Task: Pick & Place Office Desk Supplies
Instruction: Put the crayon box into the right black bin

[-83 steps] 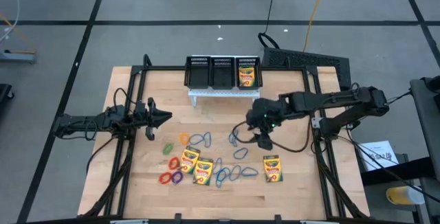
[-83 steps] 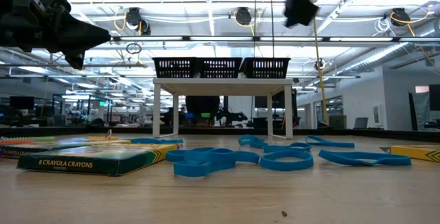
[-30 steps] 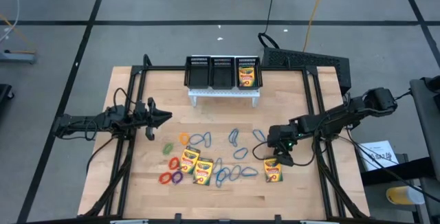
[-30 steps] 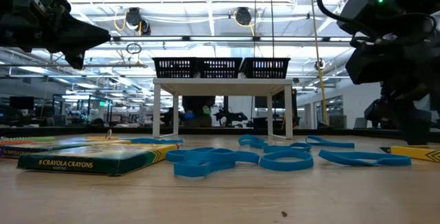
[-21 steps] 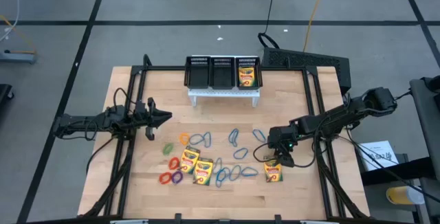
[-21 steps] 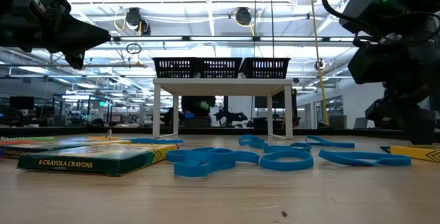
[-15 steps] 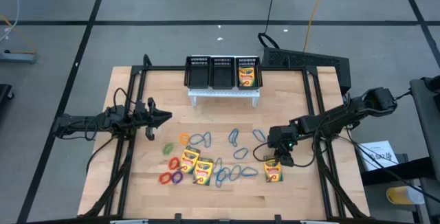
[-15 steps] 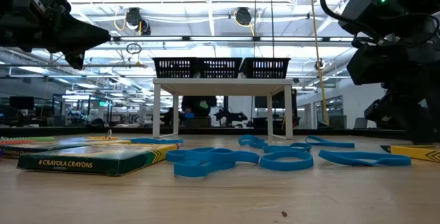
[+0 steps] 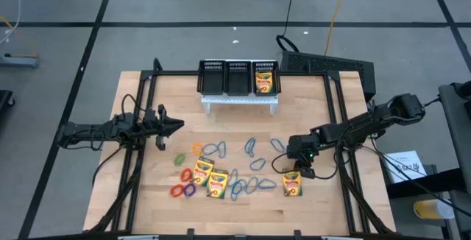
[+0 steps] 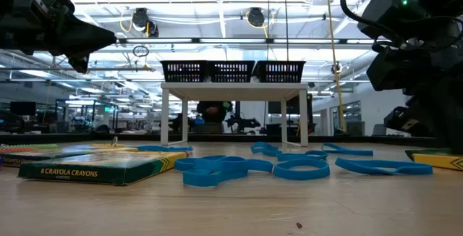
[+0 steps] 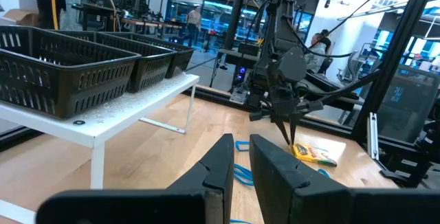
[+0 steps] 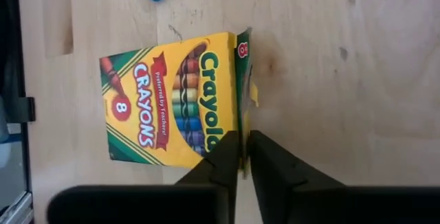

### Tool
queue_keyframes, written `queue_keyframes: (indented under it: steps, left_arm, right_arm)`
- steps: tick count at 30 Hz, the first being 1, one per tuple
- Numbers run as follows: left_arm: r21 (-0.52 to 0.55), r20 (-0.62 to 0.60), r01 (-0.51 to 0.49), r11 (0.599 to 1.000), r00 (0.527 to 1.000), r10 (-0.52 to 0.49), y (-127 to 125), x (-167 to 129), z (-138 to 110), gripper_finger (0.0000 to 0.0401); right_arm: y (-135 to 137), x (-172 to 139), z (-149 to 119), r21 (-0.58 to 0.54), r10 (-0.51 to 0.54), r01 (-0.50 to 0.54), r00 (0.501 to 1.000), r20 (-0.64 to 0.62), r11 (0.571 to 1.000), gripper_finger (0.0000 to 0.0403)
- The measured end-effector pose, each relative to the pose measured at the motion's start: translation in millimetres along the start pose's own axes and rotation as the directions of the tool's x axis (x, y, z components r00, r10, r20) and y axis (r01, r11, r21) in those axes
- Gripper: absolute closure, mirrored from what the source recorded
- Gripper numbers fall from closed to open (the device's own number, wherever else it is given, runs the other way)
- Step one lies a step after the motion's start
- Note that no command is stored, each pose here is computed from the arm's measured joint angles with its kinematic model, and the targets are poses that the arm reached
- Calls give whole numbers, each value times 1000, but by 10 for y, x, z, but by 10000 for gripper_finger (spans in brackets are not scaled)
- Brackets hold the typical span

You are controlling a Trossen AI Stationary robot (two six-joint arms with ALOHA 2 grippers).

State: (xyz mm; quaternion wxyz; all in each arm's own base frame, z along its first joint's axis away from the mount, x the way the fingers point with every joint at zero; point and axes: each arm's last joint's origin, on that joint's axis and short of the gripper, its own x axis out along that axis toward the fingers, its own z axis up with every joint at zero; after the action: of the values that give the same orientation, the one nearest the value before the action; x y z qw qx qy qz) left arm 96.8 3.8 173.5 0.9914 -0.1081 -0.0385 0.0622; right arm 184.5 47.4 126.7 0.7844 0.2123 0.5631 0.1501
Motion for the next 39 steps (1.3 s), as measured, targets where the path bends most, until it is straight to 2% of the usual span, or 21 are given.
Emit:
queue_keyframes:
  steps: [3,9,22,32,39]
  left_arm:
    - [0,0,0,1000,1000,0,0,0,-1,345]
    - [0,0,0,1000,1000,0,0,0,-1,345]
    - [0,0,0,1000,1000,0,0,0,0,345]
    - [0,-1,-1,1000,1000,1,1,0,-2,345]
    - [0,0,0,1000,1000,0,0,0,-1,345]
  right_arm:
    - [-40,25,-68,7,-5,5,1000,-18,1000,398]
    - [-68,52,-111,-11,3,-4,1000,-12,1000,402]
    - [101,-151,70,-92,78,-63,982,174,994,402]
    - [274,-416,190,-228,201,-118,898,391,967,403]
    - [353,-582,223,-288,238,-98,829,506,953,403]
